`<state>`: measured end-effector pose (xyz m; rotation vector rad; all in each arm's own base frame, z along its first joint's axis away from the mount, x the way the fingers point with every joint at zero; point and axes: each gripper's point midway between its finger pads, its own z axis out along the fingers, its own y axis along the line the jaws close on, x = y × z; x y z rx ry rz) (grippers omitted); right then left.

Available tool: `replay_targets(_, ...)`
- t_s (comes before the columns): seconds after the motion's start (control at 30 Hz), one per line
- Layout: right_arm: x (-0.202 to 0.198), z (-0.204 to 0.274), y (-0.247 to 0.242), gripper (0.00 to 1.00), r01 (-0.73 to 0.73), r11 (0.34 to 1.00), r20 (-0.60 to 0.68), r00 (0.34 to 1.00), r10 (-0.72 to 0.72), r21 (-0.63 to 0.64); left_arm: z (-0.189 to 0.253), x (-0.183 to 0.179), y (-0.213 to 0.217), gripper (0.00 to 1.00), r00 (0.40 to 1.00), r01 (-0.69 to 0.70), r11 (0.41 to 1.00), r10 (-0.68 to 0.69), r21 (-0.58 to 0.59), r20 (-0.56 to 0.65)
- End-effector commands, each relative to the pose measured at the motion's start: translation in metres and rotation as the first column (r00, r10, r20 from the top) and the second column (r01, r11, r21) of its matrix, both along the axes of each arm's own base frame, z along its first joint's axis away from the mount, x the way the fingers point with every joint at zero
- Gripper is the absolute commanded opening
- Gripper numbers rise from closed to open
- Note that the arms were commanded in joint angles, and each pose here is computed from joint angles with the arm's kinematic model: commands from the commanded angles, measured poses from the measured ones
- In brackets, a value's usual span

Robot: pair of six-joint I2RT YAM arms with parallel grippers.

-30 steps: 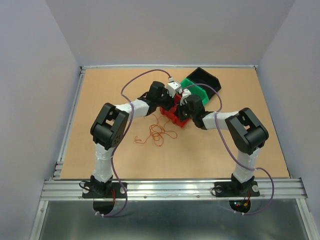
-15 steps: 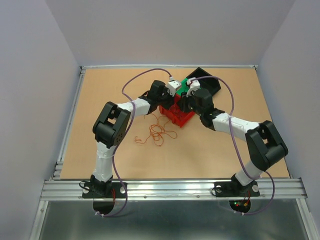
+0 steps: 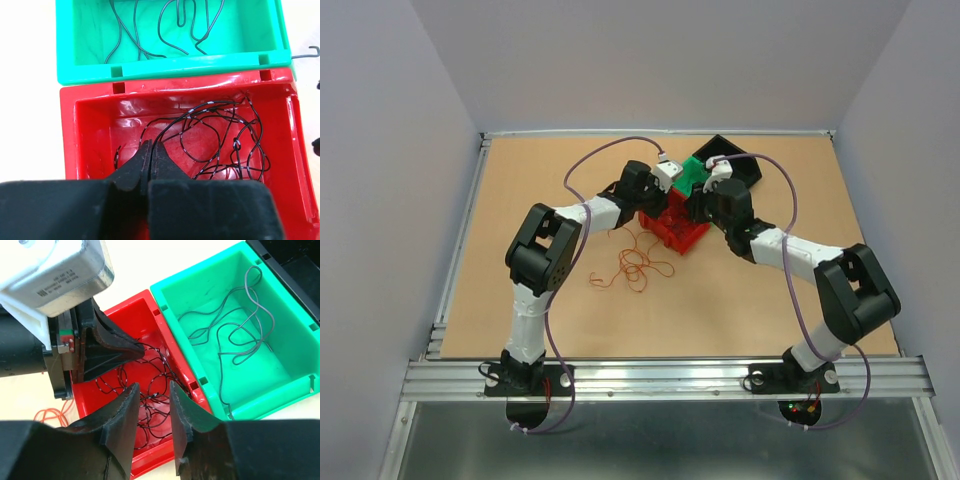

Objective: Untangle the cables

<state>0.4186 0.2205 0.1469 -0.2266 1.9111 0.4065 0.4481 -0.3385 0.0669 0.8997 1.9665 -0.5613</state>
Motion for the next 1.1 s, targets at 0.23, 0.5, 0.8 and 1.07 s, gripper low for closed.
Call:
replay_targets(0.23,0.003,-0.009,0.009,0.36,-0.034,0.999,-0.003,0.999,0.034,0.026,0.05,-0.004,0.013,0.47,0.998,-0.002,1.0,0.003,-0.013,0.07)
replay_targets(0.5,0.007,-0.004,0.019,0.36,-0.083,0.996,0.016,0.996,0.082,0.036,0.064,-0.009,0.017,0.52,0.997,0.005,1.0,-0.005,-0.003,0.08)
replay_targets(0.8,0.025,-0.008,0.026,0.34,-0.073,0.997,0.026,0.997,0.073,0.018,0.067,-0.009,0.022,0.53,0.997,0.004,1.0,-0.003,-0.004,0.076)
replay_targets(1.07,0.035,-0.013,0.022,0.23,-0.039,0.999,0.028,0.999,0.039,-0.007,0.084,-0.005,0.032,0.5,0.997,0.012,0.999,-0.008,-0.049,0.083)
